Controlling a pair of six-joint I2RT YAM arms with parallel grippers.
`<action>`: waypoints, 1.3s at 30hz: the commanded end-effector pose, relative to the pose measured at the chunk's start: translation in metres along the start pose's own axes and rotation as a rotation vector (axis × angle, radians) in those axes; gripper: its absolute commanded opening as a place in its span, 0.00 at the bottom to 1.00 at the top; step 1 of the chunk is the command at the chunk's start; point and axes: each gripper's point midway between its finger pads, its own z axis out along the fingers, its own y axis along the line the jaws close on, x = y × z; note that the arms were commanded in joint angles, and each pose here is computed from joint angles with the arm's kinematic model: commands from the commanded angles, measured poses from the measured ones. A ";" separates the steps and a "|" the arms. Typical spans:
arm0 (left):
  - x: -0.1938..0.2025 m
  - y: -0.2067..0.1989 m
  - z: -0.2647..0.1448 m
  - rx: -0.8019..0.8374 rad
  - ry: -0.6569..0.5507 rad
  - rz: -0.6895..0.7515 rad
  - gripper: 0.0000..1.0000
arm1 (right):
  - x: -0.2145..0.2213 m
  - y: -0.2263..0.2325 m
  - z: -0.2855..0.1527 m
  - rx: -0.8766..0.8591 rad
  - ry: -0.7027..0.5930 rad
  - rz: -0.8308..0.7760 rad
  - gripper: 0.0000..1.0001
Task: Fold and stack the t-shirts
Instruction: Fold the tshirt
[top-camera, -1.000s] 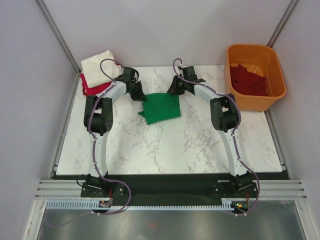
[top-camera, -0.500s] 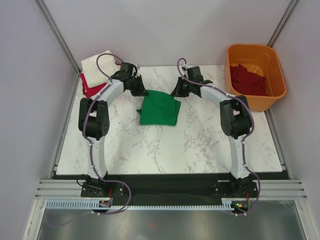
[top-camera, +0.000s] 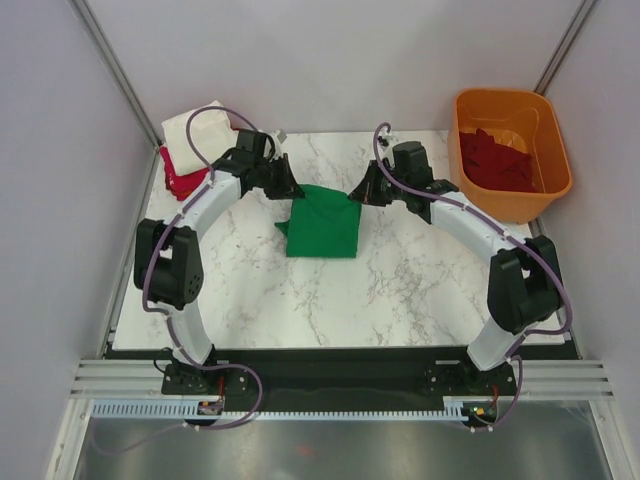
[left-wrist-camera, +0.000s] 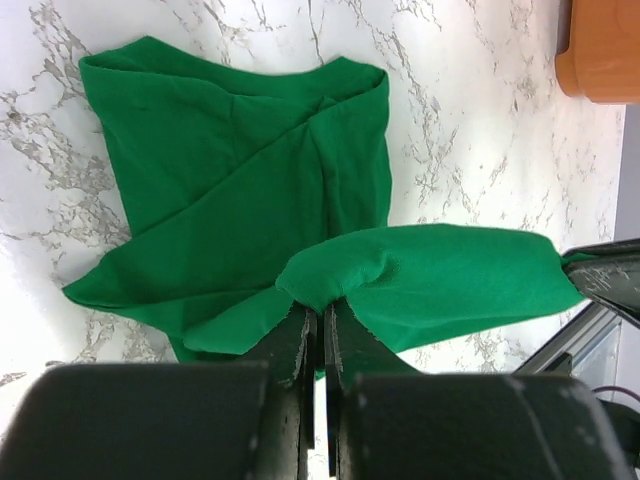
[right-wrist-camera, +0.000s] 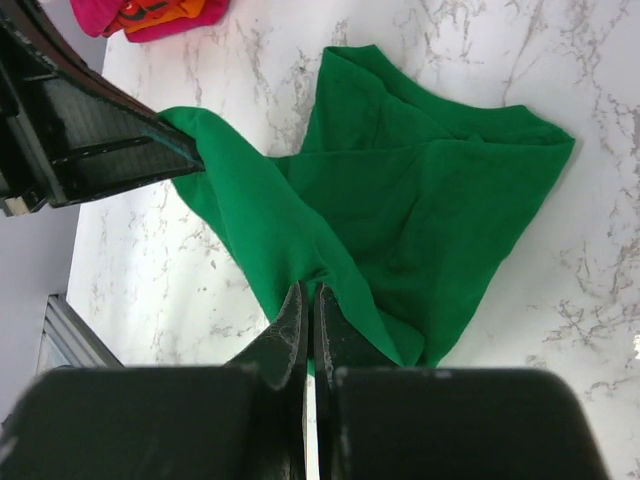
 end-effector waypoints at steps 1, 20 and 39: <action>-0.007 -0.004 0.006 0.035 -0.005 0.051 0.02 | -0.010 -0.006 -0.002 0.028 -0.043 -0.003 0.00; -0.029 0.052 0.094 -0.089 0.055 0.059 0.38 | -0.018 -0.117 0.094 0.235 0.059 0.041 0.75; 0.021 -0.024 0.014 -0.047 0.021 0.135 0.11 | 0.046 0.002 0.007 -0.220 0.050 0.130 0.00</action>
